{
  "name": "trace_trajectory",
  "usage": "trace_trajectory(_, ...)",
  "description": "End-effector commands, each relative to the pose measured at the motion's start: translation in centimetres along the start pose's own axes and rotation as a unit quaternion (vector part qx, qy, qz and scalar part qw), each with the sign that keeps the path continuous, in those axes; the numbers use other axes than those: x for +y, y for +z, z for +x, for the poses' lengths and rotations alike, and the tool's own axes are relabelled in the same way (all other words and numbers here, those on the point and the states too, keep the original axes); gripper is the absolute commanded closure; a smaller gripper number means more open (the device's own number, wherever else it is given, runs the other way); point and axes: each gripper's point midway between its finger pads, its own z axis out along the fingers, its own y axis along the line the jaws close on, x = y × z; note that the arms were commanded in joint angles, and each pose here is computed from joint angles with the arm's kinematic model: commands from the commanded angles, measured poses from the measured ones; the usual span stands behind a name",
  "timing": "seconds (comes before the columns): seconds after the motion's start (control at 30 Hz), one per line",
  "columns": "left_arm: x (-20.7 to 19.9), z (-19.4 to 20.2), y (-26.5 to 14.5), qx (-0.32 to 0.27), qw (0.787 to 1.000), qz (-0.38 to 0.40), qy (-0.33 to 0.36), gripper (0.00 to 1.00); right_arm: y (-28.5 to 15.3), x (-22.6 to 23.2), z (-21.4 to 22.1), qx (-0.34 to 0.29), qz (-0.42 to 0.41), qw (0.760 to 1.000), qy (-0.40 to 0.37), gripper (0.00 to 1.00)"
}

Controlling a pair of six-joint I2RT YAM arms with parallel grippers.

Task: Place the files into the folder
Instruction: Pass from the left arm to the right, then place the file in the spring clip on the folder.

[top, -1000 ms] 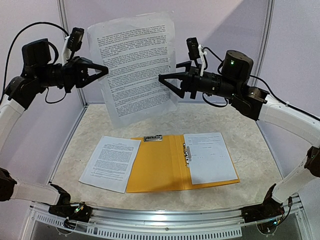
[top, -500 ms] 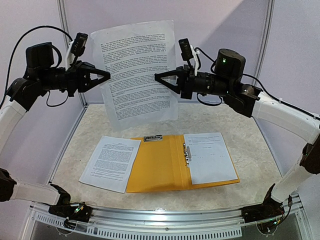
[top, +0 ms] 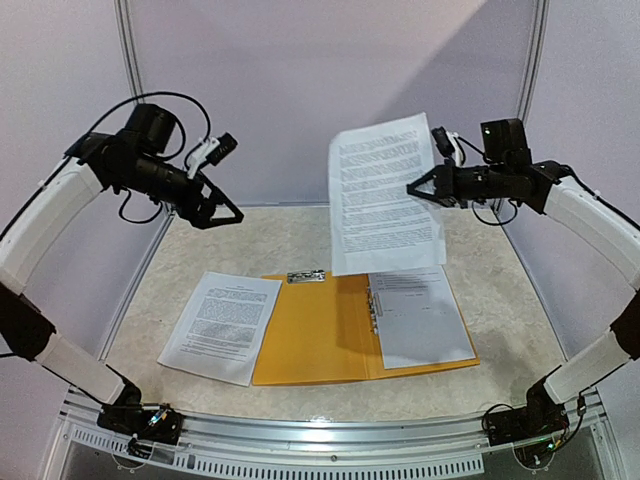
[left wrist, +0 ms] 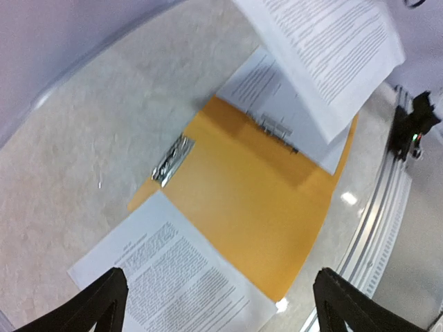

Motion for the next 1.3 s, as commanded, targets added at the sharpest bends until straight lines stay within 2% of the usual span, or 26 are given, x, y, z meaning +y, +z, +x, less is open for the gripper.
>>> trace_trajectory(0.0, 1.8, 7.7, 3.0, 0.157, 0.987, -0.025, -0.036, 0.05, -3.6, -6.0, 6.2, 0.111, 0.064, 0.986, 0.109, 1.0)
trace_trajectory(0.17, 2.5, 12.6, 6.5, 0.207, 0.977, -0.004, -0.049, 0.06, -4.2, -10.7, 9.3, 0.184, 0.084, 0.969, 0.14, 1.0)
trace_trajectory(0.37, 2.7, 19.0, 10.5, 0.241, 0.969, 0.019, -0.058, 0.08, -3.5, -14.8, 11.6, 0.233, 0.088, 0.955, 0.164, 1.0)
trace_trajectory(0.57, 3.5, 24.2, 12.7, 0.297, 0.948, 0.035, -0.106, 0.13, -1.5, -18.8, 15.4, 0.279, 0.082, 0.935, 0.203, 1.0)
trace_trajectory(0.93, 5.1, 27.1, 13.8, 0.308, 0.931, 0.04, -0.19, 0.14, 0.6, -21.4, 17.9, 0.266, 0.078, 0.926, 0.256, 1.0)
trace_trajectory(1.27, 5.7, 26.5, 13.9, 0.3, 0.934, 0.035, -0.192, 0.14, 1.1, -20.6, 19.1, 0.26, 0.079, 0.923, 0.272, 1.0)
